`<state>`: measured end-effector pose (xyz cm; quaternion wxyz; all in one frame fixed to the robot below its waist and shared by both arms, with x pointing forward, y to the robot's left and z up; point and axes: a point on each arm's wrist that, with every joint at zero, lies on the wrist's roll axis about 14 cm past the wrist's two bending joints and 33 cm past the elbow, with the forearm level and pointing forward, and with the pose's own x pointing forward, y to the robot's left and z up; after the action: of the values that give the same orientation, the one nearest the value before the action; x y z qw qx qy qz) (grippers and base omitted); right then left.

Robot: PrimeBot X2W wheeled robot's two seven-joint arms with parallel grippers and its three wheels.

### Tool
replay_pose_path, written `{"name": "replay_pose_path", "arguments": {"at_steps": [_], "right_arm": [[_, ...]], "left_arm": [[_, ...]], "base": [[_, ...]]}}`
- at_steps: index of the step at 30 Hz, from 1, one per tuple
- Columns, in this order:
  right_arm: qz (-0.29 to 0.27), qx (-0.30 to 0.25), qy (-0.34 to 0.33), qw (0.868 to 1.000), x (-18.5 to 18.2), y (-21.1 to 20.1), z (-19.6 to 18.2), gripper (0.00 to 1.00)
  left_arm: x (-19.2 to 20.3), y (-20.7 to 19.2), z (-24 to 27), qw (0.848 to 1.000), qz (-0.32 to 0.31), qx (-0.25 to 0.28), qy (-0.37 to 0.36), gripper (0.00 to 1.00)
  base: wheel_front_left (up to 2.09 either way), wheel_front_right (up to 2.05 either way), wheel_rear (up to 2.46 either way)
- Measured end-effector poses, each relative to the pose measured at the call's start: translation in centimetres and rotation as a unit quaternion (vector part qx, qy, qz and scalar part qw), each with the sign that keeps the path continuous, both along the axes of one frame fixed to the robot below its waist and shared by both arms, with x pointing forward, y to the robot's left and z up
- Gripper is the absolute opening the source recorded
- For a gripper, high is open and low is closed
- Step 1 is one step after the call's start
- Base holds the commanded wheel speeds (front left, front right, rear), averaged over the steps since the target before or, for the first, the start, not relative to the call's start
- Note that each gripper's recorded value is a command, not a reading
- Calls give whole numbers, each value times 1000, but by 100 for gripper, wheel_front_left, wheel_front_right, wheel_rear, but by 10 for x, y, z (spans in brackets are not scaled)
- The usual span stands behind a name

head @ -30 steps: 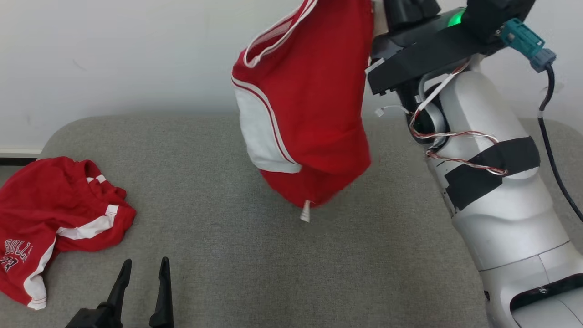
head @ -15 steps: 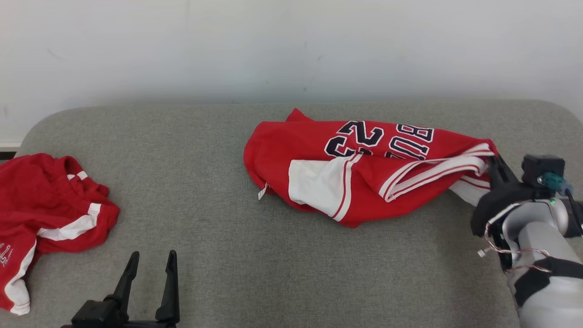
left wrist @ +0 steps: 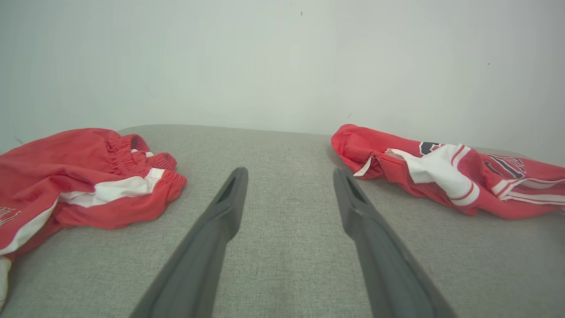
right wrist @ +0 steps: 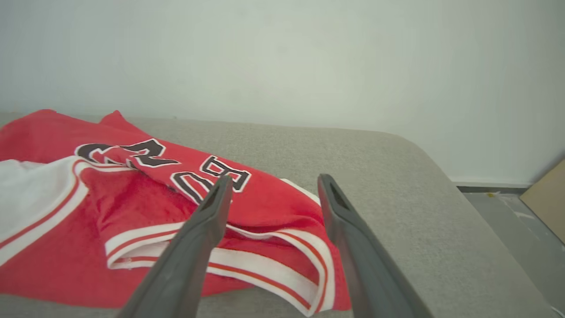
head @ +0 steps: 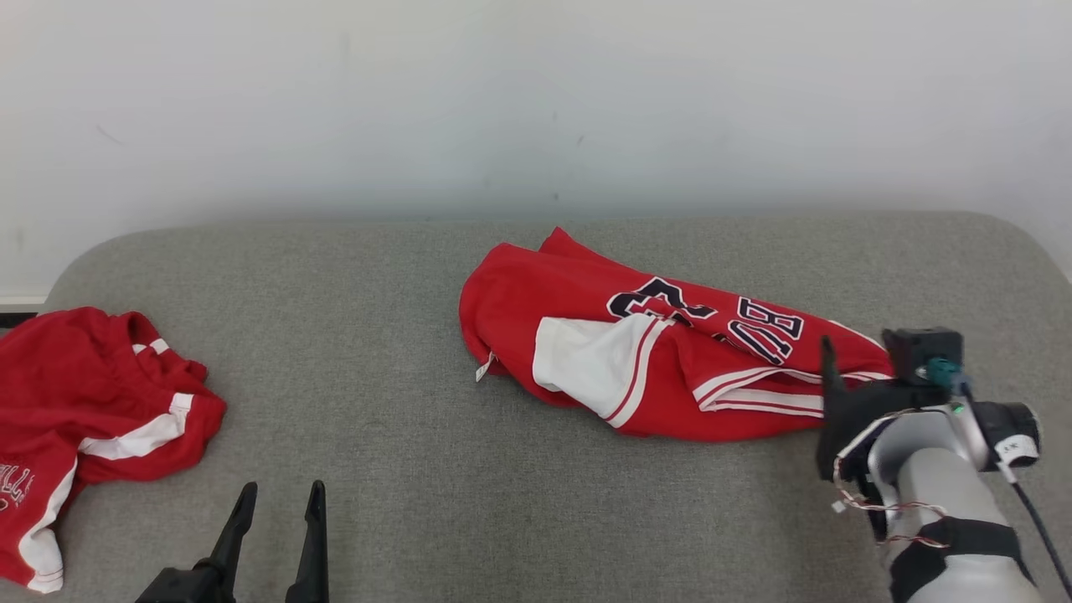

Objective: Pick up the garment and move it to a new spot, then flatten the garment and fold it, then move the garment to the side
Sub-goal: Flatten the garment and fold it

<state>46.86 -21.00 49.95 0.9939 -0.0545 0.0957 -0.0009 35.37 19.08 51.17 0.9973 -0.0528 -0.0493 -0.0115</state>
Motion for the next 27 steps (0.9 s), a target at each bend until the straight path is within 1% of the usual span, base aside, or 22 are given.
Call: {"name": "replay_pose_path", "arguments": {"at_steps": [4, 9, 14, 16, 22, 27], "right_arm": [[54, -3, 6, 999, 2, 44, 4, 100], [98, -3, 59, 993, 3, 79, -11, 100], [142, -19, 89, 986, 15, 112, -17, 100], [149, -23, 100, 983, 20, 118, -22, 100], [158, -51, 133, 977, 37, 119, -40, 100], [168, -51, 154, 972, 48, 128, -55, 100]], "left_arm": [[-3, 3, 2, 1000, 3, 1, -4, 100], [-6, 6, 0, 1000, 8, 3, -1, 100], [-8, 13, -3, 1000, 16, 8, 5, 100], [-7, 14, -3, 1000, 18, 10, 5, 100], [-3, 21, -3, 1000, 27, 14, 7, 100], [0, 30, -5, 999, 41, 18, 12, 100]], "base": [[0, 0, 0], [0, 0, 0], [0, 0, 0], [0, 0, 0], [0, 0, 0], [0, 0, 0]]}}
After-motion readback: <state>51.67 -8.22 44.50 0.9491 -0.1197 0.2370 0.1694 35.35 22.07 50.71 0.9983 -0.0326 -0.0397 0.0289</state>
